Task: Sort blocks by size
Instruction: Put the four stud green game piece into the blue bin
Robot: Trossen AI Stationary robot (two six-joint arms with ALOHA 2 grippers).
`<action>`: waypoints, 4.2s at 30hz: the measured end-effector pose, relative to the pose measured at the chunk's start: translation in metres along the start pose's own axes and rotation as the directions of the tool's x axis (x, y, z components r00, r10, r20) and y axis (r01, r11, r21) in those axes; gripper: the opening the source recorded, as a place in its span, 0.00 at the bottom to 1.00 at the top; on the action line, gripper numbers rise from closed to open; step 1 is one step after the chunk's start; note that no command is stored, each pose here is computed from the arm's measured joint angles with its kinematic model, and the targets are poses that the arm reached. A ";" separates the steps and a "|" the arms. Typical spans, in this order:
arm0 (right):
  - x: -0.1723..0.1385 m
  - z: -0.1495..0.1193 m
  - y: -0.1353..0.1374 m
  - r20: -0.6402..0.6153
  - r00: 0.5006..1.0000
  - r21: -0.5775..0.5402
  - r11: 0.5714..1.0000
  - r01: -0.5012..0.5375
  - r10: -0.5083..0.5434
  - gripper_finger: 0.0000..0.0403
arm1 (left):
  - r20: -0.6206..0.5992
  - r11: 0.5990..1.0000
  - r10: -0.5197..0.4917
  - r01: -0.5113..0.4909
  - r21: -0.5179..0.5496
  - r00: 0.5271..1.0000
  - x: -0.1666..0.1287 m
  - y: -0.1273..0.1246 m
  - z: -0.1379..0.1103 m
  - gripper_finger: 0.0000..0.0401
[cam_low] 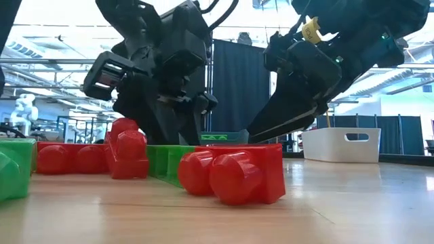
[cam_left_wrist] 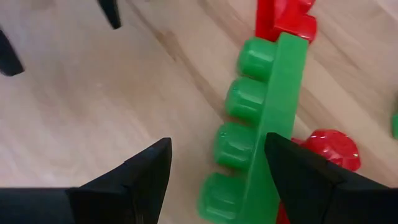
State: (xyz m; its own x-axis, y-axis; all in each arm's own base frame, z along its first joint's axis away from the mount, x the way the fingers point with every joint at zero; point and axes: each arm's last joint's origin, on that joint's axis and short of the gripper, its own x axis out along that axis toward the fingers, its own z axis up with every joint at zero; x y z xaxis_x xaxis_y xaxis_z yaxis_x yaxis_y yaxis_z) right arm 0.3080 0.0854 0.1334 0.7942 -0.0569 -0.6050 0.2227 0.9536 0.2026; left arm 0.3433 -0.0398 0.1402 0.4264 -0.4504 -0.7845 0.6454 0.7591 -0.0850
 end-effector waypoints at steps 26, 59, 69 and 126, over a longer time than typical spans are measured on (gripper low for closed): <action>0.000 -0.001 -0.001 -0.014 1.000 -0.009 1.000 0.008 -0.008 0.61 | -0.009 1.000 0.008 -0.008 -0.002 1.000 -0.017 -0.008 0.014 0.64; 0.001 -0.001 -0.004 -0.005 0.999 -0.033 0.999 0.039 -0.039 0.61 | -0.133 0.994 0.089 -0.096 -0.042 0.987 0.010 0.003 -0.010 0.46; 0.001 -0.001 -0.004 -0.005 0.999 -0.045 0.998 0.039 -0.039 0.61 | -0.204 0.965 0.170 -0.205 -0.162 0.964 -0.011 0.031 -0.012 0.40; 0.003 -0.010 -0.031 -0.122 0.981 -0.087 0.986 0.139 -0.149 0.61 | -0.306 0.712 0.552 -0.630 -0.311 0.776 -0.177 0.209 -0.117 0.56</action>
State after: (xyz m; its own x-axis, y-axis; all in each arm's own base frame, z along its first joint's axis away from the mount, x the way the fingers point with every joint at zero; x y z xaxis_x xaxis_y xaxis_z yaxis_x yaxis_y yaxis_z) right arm 0.2979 0.0586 0.1170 0.6770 -0.1621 -0.7180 0.2813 0.9584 0.0489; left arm 0.3284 0.2539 0.1892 0.4933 0.2138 -0.8432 -0.0066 0.9702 0.2421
